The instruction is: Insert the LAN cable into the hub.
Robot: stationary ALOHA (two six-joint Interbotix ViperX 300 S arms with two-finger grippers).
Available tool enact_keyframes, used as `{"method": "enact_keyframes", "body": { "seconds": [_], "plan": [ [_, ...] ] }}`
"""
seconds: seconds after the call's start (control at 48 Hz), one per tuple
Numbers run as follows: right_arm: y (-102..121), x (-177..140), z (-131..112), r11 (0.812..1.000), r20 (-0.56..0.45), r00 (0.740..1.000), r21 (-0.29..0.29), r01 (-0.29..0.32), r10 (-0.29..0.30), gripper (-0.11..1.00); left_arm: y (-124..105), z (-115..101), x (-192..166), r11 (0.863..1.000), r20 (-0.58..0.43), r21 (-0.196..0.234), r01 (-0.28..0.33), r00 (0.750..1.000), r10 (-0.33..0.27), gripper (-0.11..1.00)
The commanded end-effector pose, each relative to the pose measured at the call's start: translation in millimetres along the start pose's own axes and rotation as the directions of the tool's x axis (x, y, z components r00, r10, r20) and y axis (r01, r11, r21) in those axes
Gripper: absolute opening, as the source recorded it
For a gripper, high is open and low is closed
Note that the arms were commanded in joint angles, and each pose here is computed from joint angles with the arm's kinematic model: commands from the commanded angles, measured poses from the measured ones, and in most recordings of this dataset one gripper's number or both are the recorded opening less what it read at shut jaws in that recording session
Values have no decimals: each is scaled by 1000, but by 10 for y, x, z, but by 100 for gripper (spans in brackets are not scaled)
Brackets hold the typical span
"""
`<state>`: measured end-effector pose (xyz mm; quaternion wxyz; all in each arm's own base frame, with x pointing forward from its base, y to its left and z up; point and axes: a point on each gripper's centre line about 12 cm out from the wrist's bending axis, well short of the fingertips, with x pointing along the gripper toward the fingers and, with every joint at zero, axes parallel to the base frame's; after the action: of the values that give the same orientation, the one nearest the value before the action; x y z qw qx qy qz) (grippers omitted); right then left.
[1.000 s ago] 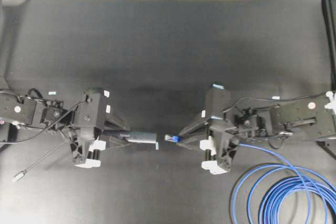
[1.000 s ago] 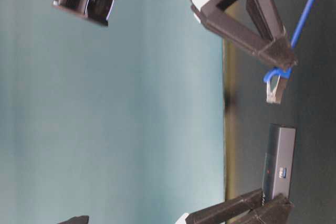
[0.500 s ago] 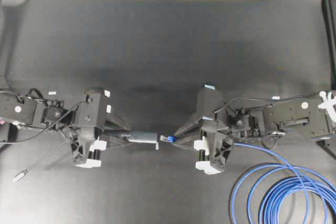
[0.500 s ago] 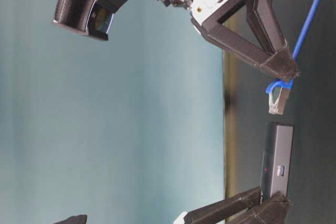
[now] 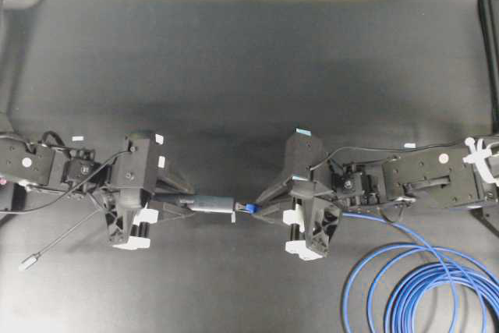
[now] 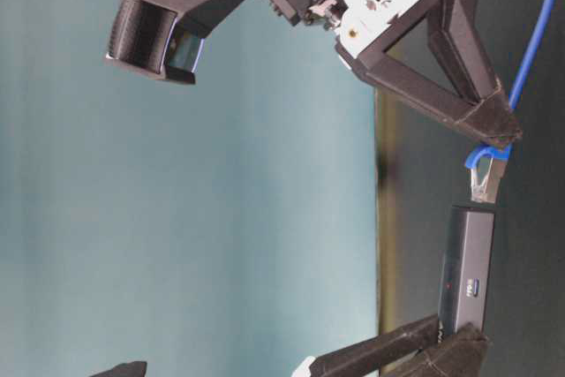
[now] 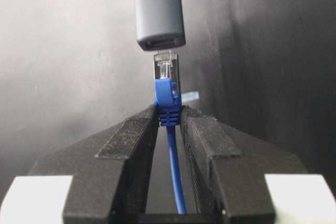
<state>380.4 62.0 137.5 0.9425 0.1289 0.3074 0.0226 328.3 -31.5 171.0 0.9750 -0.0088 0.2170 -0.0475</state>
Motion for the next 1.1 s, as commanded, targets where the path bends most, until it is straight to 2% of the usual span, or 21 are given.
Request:
{"method": "enact_keyframes", "body": {
  "seconds": [0.0, 0.208, 0.625, 0.855, 1.084],
  "plan": [
    [21, 10, 79, 1000, 22, 1000, -4, -6, 6, 16, -6, 137, 9, 1000, 37, 7, 2, 999, -2, 28],
    [28, 21, 98, 1000, 25, 1000, -3, -7, 7, 16, -2, 103, 50, 1000, -9, 8, -1, 1000, 1, 28],
    [30, 36, 104, 1000, 19, 1000, -3, -6, 6, 15, 3, 111, 72, 1000, -11, 10, -2, 1000, 2, 28],
    [25, 74, 134, 1000, -1, 1000, -4, 2, -2, 15, 9, 155, 119, 999, -9, 34, -4, 1000, 5, 28],
    [25, 84, 130, 1000, -10, 1000, -5, 4, -4, 15, 16, 156, 213, 999, -90, 41, -8, 996, 12, 28]
  ]
}}
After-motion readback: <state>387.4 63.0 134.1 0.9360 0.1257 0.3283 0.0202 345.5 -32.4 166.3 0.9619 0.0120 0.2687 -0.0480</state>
